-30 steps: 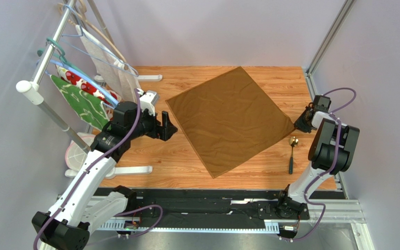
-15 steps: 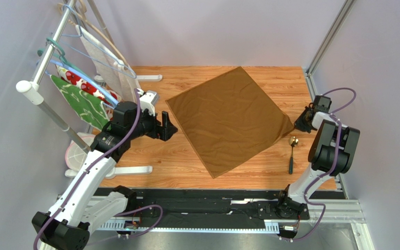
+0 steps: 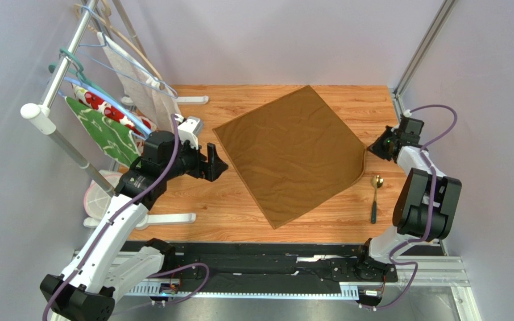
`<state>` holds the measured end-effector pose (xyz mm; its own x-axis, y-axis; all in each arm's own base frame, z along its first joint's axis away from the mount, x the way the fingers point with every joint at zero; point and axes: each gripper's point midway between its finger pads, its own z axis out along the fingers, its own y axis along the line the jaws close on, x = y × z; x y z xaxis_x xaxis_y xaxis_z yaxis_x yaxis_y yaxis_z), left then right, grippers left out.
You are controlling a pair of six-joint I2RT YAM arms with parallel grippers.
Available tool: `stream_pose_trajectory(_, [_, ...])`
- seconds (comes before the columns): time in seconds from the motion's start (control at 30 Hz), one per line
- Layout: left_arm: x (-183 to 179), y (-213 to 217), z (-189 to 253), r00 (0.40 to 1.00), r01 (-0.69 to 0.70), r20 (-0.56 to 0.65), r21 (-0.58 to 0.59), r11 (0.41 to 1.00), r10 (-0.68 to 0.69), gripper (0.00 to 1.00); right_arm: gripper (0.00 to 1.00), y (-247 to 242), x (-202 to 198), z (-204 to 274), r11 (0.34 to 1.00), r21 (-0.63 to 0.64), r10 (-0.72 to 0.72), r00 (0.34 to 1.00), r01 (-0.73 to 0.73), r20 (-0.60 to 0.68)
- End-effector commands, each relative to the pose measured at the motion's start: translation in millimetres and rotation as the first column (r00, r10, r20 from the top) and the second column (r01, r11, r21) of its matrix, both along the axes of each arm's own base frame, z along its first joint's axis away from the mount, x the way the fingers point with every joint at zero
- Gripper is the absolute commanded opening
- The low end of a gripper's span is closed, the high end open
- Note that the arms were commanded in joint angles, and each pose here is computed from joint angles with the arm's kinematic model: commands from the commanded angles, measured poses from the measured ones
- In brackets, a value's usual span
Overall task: Fold the napkin, place the utensils inside, and roll it up
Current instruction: Fold the napkin
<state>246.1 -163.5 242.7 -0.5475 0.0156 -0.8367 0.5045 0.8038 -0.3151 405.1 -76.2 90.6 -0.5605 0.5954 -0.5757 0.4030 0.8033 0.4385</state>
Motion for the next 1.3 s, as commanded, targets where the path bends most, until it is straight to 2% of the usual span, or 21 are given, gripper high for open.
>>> stream_pose_trajectory(0.0, [-1,-1,9,1.0,0.001,0.028,-0.03,1.0,0.0,0.95,0.0,49,21,19,0.992,0.074,0.09,0.989,-0.099,0.118])
stream_pose_trajectory(0.07, [0,0,9,1.0,-0.006,0.03,-0.027,1.0,0.007,0.96,0.0,76,30,26,0.982,0.122,0.124,0.979,-0.145,0.164])
stream_pose_trajectory(0.23, [-1,1,11,0.999,-0.007,0.035,-0.031,1.0,0.008,0.96,0.0,137,43,25,0.96,0.122,0.229,0.958,-0.251,0.171])
stream_pose_trajectory(0.6, [-1,2,11,0.999,-0.014,0.04,-0.027,1.0,0.015,0.96,0.0,308,68,27,0.839,0.261,0.415,0.871,-0.478,0.261])
stream_pose_trajectory(0.63, [-1,2,11,0.999,-0.014,0.04,-0.027,1.0,0.015,0.96,0.0,321,77,41,0.828,0.27,0.415,0.86,-0.492,0.296])
stream_pose_trajectory(0.7, [-1,3,13,0.999,-0.016,0.046,-0.029,0.999,0.017,0.95,0.0,353,75,31,0.802,0.281,0.455,0.844,-0.527,0.284])
stream_pose_trajectory(0.73, [-1,3,12,0.999,-0.016,0.045,-0.026,1.0,0.017,0.96,0.0,365,82,42,0.792,0.277,0.461,0.831,-0.544,0.313])
stream_pose_trajectory(0.8, [-1,3,12,0.999,-0.018,0.044,-0.027,0.999,0.02,0.95,0.0,392,81,32,0.775,0.293,0.482,0.824,-0.56,0.3])
stream_pose_trajectory(0.97, [-1,4,12,0.999,-0.021,0.046,-0.023,1.0,0.022,0.95,0.0,451,89,46,0.721,0.329,0.497,0.786,-0.61,0.368])
stream_pose_trajectory(1.2, [0,4,10,0.999,-0.02,0.04,-0.025,0.999,0.021,0.95,0.0,506,99,42,0.68,0.392,0.477,0.779,-0.62,0.407])
stream_pose_trajectory(1.27, [0,3,10,0.999,-0.019,0.038,-0.025,1.0,0.02,0.95,0.0,516,100,30,0.689,0.39,0.473,0.787,-0.61,0.395])
